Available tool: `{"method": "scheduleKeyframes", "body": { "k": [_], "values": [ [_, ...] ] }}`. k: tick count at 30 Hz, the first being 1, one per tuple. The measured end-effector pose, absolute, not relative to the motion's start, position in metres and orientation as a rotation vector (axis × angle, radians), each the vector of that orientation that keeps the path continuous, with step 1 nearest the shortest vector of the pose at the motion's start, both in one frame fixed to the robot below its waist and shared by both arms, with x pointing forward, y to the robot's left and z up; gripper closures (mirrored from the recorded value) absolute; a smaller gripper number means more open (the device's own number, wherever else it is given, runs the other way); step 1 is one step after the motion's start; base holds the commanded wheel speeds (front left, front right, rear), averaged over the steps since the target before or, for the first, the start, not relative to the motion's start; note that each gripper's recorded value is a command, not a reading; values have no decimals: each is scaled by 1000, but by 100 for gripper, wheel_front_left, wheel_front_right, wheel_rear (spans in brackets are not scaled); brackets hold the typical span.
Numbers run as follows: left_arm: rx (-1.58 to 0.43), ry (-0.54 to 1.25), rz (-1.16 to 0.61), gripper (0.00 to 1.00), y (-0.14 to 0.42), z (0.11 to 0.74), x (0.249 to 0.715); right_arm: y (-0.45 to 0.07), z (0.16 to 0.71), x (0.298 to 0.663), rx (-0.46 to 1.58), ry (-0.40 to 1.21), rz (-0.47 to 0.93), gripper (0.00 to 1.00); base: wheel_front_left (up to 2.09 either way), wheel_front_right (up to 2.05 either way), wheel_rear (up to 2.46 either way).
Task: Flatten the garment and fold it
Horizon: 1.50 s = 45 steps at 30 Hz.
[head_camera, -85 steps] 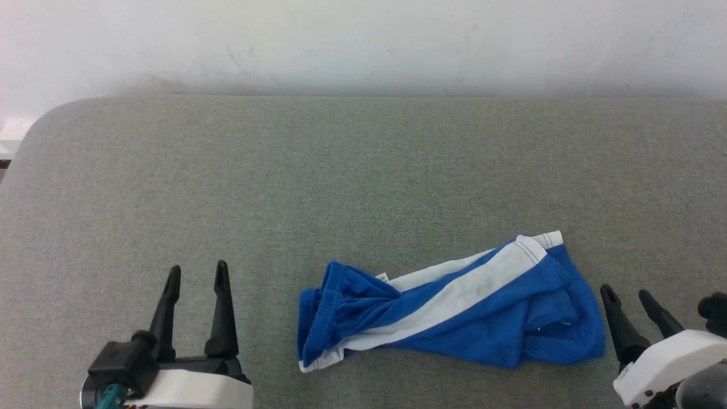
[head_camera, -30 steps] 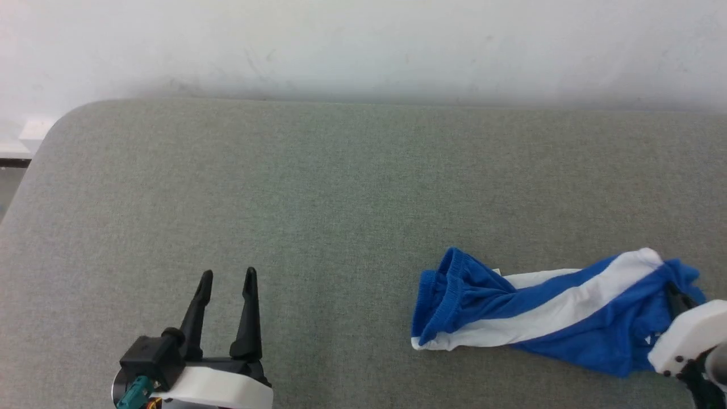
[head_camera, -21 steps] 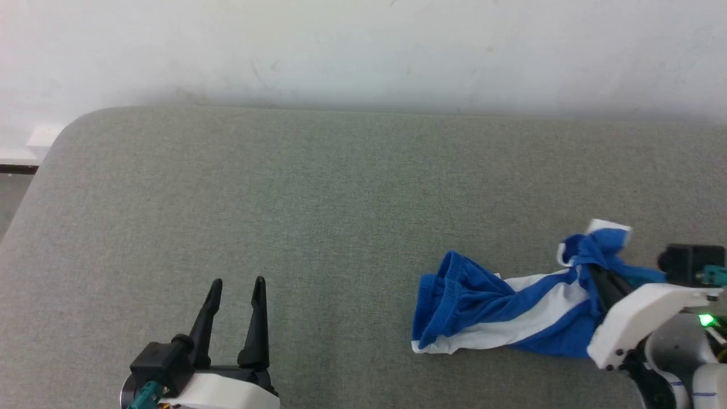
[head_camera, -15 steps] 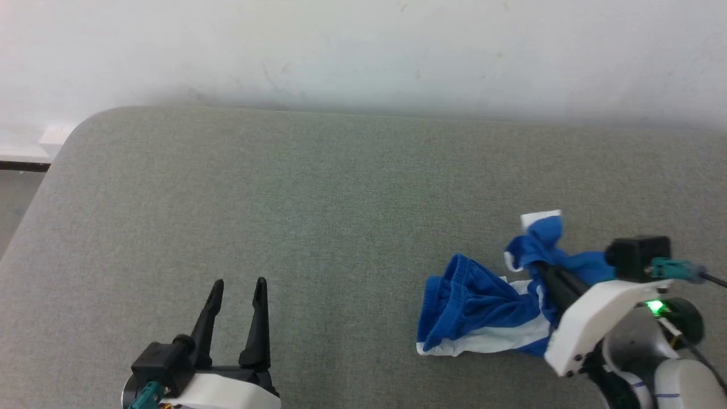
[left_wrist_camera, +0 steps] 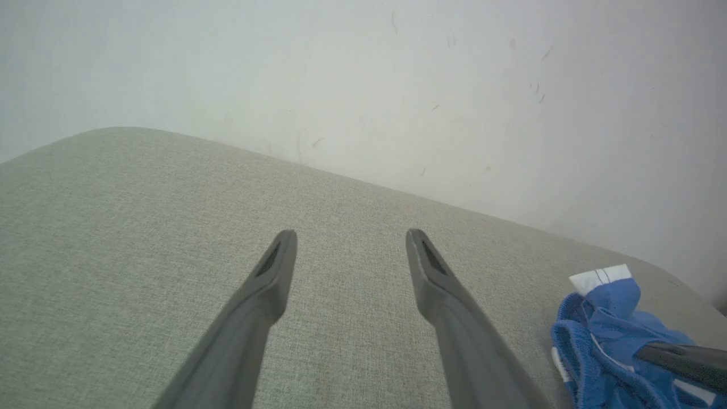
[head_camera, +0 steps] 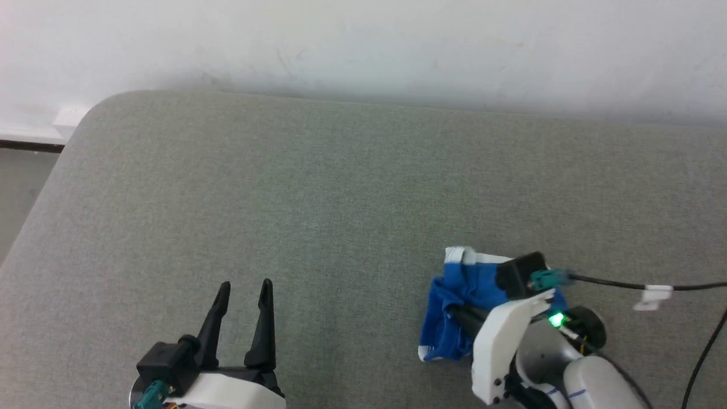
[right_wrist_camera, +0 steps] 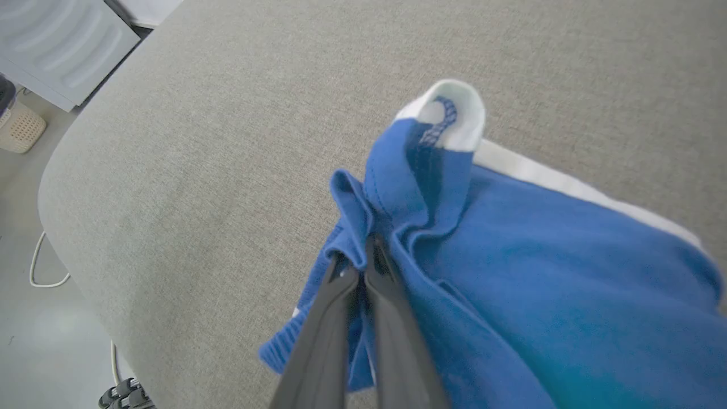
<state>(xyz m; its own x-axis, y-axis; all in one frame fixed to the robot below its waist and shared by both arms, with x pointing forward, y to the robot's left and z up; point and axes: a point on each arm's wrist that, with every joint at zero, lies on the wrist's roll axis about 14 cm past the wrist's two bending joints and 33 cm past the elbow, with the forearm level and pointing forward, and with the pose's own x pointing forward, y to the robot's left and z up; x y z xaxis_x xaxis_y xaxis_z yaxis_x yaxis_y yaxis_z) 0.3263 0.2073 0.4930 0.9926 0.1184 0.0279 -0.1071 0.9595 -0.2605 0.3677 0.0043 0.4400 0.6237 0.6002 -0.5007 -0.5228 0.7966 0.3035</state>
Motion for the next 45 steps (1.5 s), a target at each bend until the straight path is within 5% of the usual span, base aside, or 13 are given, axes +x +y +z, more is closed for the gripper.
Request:
{"method": "scheduleKeyframes", "body": {
  "k": [10,11,12,13,24,31,37,45],
  "values": [
    [-267,-29,136,0,213,488,328,12,403,374,74,689,652,99,0,0,0],
    [-266,-29,135,0,213,488,329,13,403,376,69,685,658,60,0,0,0],
    [-266,-30,134,0,213,489,330,16,404,376,62,683,668,9,0,0,0],
    [-266,-31,132,0,212,489,330,18,405,376,59,680,676,0,0,0,0],
    [-273,-44,102,0,204,493,334,37,464,375,96,572,758,0,0,0,0],
    [-275,-43,94,0,202,493,337,-31,516,417,190,345,533,0,0,0,0],
    [-272,-27,95,0,202,488,338,-97,467,404,188,487,332,0,0,0,0],
    [-264,-17,94,0,203,486,339,-109,437,388,226,595,298,0,0,0,0]
  ]
}}
